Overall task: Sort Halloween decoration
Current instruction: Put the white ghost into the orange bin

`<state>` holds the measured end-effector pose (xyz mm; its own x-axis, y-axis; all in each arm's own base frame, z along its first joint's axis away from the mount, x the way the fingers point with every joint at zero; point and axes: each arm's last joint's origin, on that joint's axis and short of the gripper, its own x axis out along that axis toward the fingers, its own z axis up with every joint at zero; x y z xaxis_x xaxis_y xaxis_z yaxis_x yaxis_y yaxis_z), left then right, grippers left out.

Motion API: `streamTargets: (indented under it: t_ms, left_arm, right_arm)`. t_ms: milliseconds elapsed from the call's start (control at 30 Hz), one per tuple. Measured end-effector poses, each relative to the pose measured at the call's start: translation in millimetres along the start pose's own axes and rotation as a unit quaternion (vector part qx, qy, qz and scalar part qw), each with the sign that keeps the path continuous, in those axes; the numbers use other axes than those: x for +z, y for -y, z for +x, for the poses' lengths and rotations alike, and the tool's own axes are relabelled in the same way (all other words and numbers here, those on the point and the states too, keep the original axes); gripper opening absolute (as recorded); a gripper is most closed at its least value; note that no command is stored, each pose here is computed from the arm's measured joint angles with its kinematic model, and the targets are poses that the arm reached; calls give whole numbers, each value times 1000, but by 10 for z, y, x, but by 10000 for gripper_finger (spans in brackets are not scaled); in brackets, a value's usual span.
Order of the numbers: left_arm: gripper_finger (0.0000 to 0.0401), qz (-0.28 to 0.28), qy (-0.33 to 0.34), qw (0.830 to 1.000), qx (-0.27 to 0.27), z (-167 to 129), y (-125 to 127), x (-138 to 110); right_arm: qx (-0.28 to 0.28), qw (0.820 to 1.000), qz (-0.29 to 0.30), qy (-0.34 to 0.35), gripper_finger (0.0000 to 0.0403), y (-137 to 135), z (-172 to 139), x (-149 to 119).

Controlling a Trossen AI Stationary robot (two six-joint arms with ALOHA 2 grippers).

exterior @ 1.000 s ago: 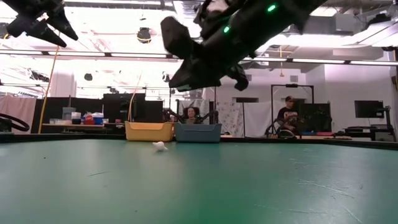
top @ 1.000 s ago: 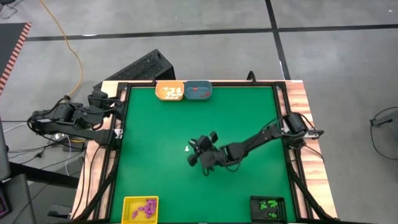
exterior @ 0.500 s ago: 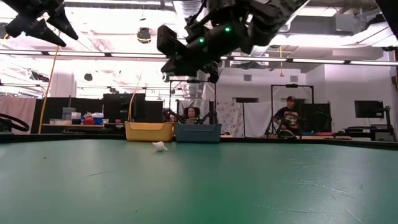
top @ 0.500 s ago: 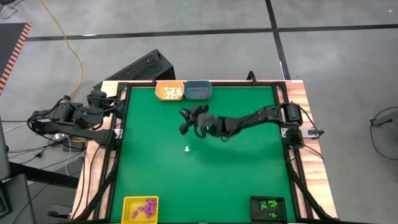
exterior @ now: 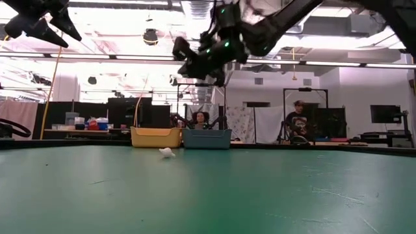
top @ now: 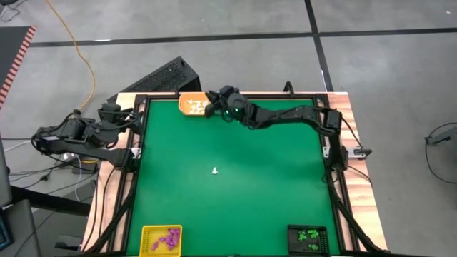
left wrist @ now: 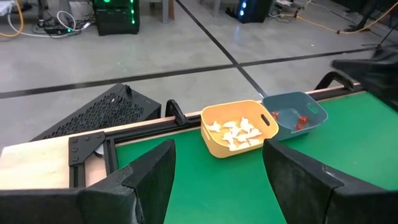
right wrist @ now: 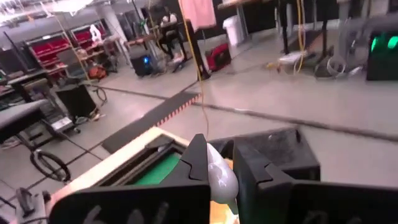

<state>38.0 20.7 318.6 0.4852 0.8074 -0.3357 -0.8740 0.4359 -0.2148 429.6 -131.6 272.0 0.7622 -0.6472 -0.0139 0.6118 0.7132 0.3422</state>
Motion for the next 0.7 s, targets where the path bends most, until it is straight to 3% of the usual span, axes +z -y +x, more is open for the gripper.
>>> streamTargets:
  t_ms: [400,700]
  left_arm:
    - [231,0,3,1000,3,0,-2,1]
    - [231,0,2,1000,3,0,-3,1]
  right_arm:
    - [17,1000,25,2,35,159,662,-115]
    - [7,998,31,-52,36,267,947,-465]
